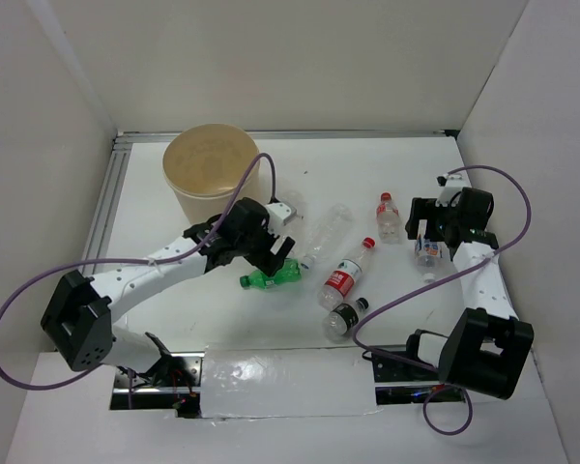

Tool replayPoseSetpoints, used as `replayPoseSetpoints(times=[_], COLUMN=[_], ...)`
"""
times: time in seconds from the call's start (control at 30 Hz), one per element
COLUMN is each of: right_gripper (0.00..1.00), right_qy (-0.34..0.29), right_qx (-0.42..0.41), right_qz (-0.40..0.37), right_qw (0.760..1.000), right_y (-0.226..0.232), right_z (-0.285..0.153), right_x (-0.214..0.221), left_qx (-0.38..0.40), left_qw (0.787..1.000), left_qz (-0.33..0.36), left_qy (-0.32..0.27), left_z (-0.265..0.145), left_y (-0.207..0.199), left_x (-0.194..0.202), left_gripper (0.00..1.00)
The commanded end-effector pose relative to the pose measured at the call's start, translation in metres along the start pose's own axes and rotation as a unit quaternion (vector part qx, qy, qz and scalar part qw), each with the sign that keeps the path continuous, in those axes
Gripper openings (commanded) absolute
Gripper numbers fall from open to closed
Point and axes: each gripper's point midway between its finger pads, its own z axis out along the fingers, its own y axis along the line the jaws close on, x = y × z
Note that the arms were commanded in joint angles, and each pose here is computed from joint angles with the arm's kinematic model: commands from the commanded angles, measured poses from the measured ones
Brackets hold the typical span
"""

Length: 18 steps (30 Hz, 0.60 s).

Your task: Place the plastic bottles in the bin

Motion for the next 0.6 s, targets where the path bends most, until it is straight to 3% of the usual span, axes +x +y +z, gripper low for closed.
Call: replayPoseSetpoints(times=[0.0,0.37,0.4,0.43,0.47,0.5,0.53,0.57], right_gripper=[1.00,1.00,0.82,0.32,0.16,0.09,0.11,0.32], right_qy=[-0.023,-0.029,-0.031,-0.027,-0.023,-0.018,-0.016,-0.013], right_qx=[0.000,-0.089,-0.095,-0.096,-0.097,-0.098,-0.104,-0.110], right_qz=[-0.002,-0.061,-0.065,-0.064,-0.061,-0.059,-0.057,-0.055], right_qw=[1.000,0.994,0.993,0.993,0.993,0.993,0.993,0.992], right_y=[0.001,0.026,0.027,0.028,0.027,0.027,0.029,0.031], right_z=[-0.008,-0.010,-0.010,-0.010,-0.008,-0.006,-0.007,-0.005], right_x=[-0.017,-0.009,-0.009,-0.007,-0.005,-0.003,-0.001,0.000], left_qx=[0.018,0.019,0.019,0.022,0.022,0.022,0.022,0.022], left_qw=[1.000,0.999,0.999,0.999,0.998,0.998,0.998,0.998], left_qz=[0.023,0.031,0.035,0.038,0.038,0.043,0.042,0.042], left_qy=[-0.009,0.017,0.017,0.023,0.035,0.035,0.042,0.052], left_z=[0.002,0.012,0.012,0.015,0.018,0.018,0.021,0.027], left_y=[-0.006,-0.004,-0.004,-0.007,-0.007,-0.007,-0.006,-0.006], left_x=[-0.009,0.006,0.006,0.009,0.014,0.014,0.018,0.023], left_gripper=[1.00,1.00,1.00,1.00,1.00,0.97,0.93,0.90])
